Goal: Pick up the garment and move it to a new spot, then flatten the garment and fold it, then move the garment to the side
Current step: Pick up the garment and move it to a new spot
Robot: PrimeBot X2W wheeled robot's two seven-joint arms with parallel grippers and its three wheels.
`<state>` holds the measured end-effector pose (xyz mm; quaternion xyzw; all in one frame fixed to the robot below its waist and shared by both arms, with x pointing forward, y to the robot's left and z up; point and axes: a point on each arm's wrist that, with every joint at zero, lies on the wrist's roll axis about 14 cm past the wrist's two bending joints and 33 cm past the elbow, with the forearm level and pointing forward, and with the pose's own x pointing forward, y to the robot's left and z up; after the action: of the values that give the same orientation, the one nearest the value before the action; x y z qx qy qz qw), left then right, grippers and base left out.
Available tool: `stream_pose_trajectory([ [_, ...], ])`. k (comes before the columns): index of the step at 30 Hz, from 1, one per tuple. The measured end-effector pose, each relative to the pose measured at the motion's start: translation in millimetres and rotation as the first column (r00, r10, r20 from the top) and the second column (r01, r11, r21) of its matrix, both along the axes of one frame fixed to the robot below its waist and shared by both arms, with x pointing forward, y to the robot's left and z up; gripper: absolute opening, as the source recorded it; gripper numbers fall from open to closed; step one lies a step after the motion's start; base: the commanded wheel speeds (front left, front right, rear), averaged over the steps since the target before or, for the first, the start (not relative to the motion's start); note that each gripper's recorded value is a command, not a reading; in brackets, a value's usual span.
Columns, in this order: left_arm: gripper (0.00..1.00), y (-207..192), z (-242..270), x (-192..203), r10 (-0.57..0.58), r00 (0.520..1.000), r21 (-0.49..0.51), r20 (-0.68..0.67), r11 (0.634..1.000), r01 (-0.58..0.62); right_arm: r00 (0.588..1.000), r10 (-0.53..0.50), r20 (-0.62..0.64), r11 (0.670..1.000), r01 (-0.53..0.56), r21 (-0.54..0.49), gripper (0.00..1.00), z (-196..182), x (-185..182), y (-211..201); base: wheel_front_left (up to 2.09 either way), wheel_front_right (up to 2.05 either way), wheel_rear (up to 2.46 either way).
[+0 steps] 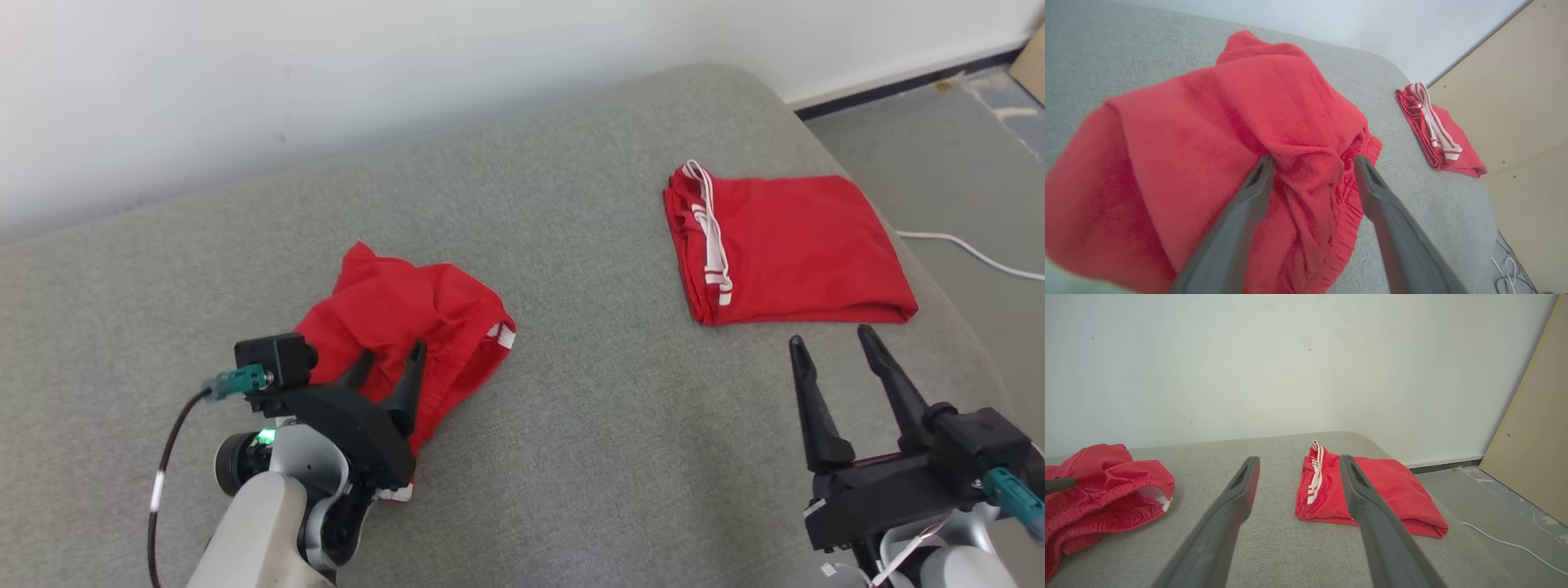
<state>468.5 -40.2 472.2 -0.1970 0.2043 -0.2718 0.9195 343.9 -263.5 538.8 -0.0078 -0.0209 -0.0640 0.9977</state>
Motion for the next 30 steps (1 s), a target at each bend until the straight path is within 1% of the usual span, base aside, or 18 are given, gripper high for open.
stream_pose_trajectory([
  [3,1.0,8,19,-1,0.041,0.993,-0.035,0.108,0.999,-0.037,1.0,-0.008,0.012,1.0,0.009,-0.009,1.0,6,-4,-5,0.0,0.0,0.0],
  [5,1.0,21,32,-3,0.081,0.98,-0.051,0.181,0.996,-0.073,1.0,-0.008,0.022,1.0,0.008,-0.014,1.0,9,-7,-7,0.0,0.0,0.0],
  [6,1.0,30,40,-3,0.106,0.968,-0.055,0.226,0.994,-0.095,1.0,-0.005,0.022,1.0,0.006,-0.015,1.0,10,-7,-6,0.0,0.0,0.0],
  [8,1.0,54,55,-3,0.144,0.933,-0.022,0.33,0.989,-0.145,0.999,0.005,0.035,1.0,-0.004,-0.018,1.0,14,-5,-5,0.0,0.0,0.0],
  [10,1.0,78,63,-7,0.203,0.902,-0.034,0.38,0.978,-0.206,0.999,0.019,0.03,1.0,-0.018,-0.016,1.0,14,-4,-2,0.0,0.0,0.0],
  [14,1.0,116,70,-23,0.268,0.852,-0.016,0.45,0.956,-0.293,0.999,0.047,0.011,0.999,-0.047,-0.023,1.0,8,-2,1,0.0,0.0,0.0],
  [16,1.0,137,73,-31,0.302,0.823,-0.006,0.48,0.94,-0.341,0.998,0.057,0.011,0.998,-0.057,-0.018,1.0,6,0,2,0.0,0.0,0.0],
  [19,1.0,162,68,-49,0.346,0.801,0.004,0.489,0.917,-0.398,0.997,0.072,0.015,0.997,-0.072,-0.008,1.0,4,3,6,0.0,0.0,0.0],
  [23,1.0,195,65,-72,0.414,0.763,0.011,0.496,0.876,-0.482,0.995,0.093,0.017,0.996,-0.094,0.003,1.0,2,6,14,0.0,0.0,0.0],
  [26,1.0,214,59,-89,0.449,0.746,0.021,0.491,0.85,-0.526,0.993,0.116,0.01,0.993,-0.116,0.009,1.0,-1,8,21,0.0,0.0,0.0],
  [30,1.0,228,60,-108,0.461,0.723,0.039,0.515,0.83,-0.557,0.991,0.135,0.008,0.991,-0.135,0.017,1.0,-2,9,28,0.0,0.0,0.0],
])
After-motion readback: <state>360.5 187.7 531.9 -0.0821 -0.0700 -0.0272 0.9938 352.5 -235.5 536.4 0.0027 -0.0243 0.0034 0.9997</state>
